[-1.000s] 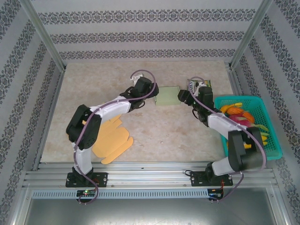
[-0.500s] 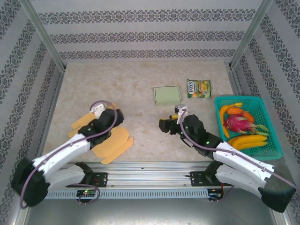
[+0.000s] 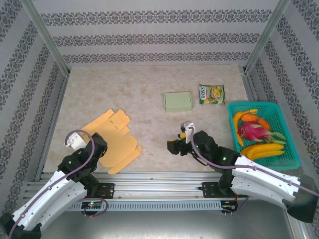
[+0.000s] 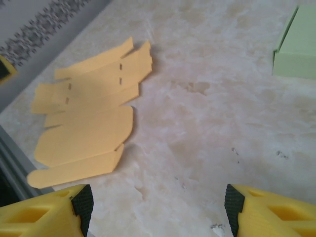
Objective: Fold the paper box
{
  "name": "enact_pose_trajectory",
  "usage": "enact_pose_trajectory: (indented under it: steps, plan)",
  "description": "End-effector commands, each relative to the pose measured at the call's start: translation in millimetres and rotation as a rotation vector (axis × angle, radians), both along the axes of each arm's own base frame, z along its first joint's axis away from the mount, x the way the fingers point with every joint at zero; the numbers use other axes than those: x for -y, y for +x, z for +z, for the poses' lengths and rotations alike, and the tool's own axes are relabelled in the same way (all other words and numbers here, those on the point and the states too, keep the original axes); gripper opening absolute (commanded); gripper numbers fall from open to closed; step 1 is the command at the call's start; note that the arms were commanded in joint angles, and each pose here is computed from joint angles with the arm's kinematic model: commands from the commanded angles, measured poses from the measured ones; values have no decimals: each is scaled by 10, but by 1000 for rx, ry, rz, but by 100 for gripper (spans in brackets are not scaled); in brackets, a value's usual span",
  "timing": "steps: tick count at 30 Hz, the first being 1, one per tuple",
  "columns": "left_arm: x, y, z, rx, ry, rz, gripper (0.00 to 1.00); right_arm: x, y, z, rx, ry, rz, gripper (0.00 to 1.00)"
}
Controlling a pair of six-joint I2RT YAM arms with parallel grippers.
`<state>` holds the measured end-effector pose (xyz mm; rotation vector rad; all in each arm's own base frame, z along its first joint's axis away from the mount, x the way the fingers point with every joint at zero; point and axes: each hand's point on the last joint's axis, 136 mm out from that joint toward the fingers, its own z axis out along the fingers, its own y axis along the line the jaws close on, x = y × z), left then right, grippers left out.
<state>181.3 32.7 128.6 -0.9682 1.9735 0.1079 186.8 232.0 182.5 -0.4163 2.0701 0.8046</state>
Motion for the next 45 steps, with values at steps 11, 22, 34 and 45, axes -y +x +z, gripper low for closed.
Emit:
enact_pose_trajectory:
  steps: [11, 22, 34, 45]
  plan:
    - [-574, -68, -451, -262, 22, 290, 96, 379, -179, 26, 77, 9, -29, 73]
    - [-697, 146, -1104, -272, -356, 338, 90, 371, -187, -56, 77, -13, -15, 73]
    - [-651, 296, -656, 1, -338, 248, 86, 377, -192, -70, 85, -10, -12, 73]
    - [-625, 306, -638, 26, -340, 229, 86, 333, -163, -172, 62, -39, -9, 74]
